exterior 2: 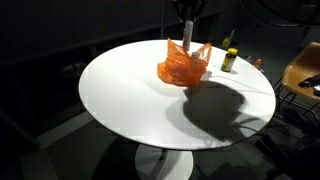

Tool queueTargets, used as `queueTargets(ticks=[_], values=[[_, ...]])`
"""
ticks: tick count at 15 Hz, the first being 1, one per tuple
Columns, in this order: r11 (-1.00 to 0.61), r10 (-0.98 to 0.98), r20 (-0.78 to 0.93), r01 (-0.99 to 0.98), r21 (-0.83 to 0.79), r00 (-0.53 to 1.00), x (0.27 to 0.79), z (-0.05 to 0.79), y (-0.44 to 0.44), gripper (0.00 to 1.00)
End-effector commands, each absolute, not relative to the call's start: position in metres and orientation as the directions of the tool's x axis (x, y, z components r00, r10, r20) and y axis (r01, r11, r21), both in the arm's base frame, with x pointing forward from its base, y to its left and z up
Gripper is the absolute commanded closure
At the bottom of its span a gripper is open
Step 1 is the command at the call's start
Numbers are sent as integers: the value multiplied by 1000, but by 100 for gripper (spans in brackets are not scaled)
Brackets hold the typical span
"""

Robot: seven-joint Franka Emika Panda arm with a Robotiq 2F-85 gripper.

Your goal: Put the white lotion bottle in the plastic bag

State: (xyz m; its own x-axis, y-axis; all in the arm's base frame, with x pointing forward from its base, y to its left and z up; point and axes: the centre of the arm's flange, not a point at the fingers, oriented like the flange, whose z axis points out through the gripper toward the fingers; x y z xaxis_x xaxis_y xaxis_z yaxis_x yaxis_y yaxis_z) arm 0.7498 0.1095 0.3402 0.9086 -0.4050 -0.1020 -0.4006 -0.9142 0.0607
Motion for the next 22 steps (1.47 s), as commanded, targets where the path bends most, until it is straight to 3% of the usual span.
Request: queueTargets(ticks=[1,10,20,21,22], values=[[-922,-387,-152,-383,53,910,750,330,114,89],[-939,-342,-198,-339,52,918,760,274,122,89],[-946,-325,-185,-321,51,927,765,274,120,89],[-946,-323,-189,-319,53,927,764,275,119,51],[-947,-322,-191,-318,51,927,764,275,118,40]])
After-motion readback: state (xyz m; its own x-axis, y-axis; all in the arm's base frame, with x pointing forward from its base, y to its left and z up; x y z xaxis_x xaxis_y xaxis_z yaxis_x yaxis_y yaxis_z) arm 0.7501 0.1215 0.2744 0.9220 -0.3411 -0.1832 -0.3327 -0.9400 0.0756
